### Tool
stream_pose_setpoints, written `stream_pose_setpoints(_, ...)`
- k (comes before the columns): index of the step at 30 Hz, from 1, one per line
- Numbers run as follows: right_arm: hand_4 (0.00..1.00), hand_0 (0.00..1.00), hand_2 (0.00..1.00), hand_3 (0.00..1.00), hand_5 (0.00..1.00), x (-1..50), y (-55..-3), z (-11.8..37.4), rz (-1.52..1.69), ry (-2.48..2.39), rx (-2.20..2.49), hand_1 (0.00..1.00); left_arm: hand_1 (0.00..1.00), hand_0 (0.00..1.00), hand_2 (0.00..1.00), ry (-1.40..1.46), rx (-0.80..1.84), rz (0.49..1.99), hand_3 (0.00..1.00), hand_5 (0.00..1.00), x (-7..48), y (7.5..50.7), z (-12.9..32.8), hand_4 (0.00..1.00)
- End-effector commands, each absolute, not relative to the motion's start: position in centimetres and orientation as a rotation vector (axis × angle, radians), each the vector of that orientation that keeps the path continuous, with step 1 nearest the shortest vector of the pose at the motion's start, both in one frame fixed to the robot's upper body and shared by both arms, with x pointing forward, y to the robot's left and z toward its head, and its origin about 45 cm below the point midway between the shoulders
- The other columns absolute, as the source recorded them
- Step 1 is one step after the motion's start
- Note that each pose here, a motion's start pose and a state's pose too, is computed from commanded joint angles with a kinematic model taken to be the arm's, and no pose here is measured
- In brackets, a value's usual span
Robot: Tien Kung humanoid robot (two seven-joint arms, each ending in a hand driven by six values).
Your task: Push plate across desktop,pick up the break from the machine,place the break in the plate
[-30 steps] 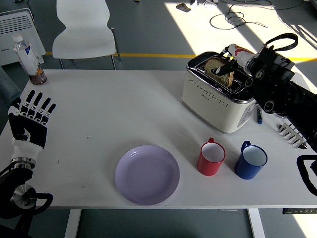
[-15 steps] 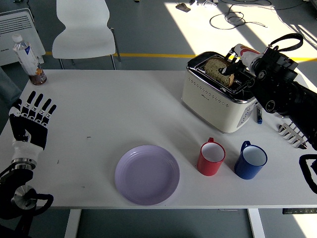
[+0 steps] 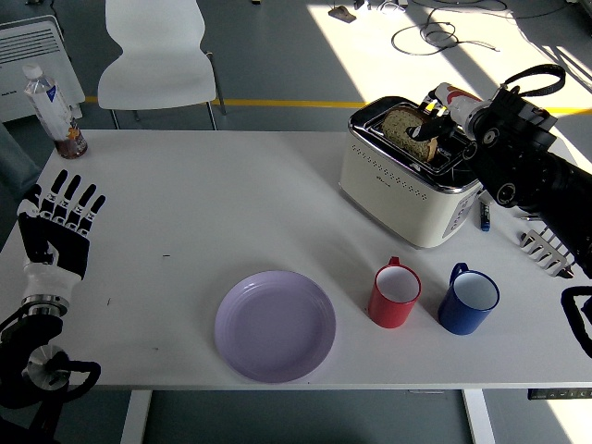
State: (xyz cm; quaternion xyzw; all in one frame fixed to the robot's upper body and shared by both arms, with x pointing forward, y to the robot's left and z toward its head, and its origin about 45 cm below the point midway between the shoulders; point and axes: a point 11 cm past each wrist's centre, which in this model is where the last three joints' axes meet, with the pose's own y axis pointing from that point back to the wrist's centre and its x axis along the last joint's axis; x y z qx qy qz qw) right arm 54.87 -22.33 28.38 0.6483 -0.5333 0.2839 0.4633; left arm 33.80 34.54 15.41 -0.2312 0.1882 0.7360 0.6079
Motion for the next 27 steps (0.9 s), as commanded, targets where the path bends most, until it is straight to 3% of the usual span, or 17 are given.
stream_pose_setpoints(1,0.624,0.346,0.449,0.523,0.222,54.9,-22.3,28.4,0.699,-1.314,1.596,0.393,0.836,0.794,0.911,0.435,-0.534,1.701,0.888,0.998,33.8,34.5,15.4,0.515)
stream_pose_setpoints(6,0.624,0.346,0.449,0.523,0.222,54.9,-22.3,28.3,0.685,-1.334,1.610,0.393,0.836,0.794,0.911,0.436,-0.532,1.706,0.888,0.998,33.7,34.7,15.3,0.515)
stream_pose_setpoints(7,0.455,0.325,0.445,0.505,0.139,54.8,-22.3,28.3,0.682,-1.336,1.613,0.383,0.836,0.795,0.911,0.435,-0.532,1.708,0.887,0.998,33.7,34.7,15.3,0.514)
stream_pose_setpoints(27,0.382,0.304,0.422,0.484,0.168,55.2,-20.5,30.4,0.750,-1.329,1.642,0.354,0.837,0.795,0.911,0.436,-0.528,1.713,0.887,0.998,33.5,34.8,15.1,0.506)
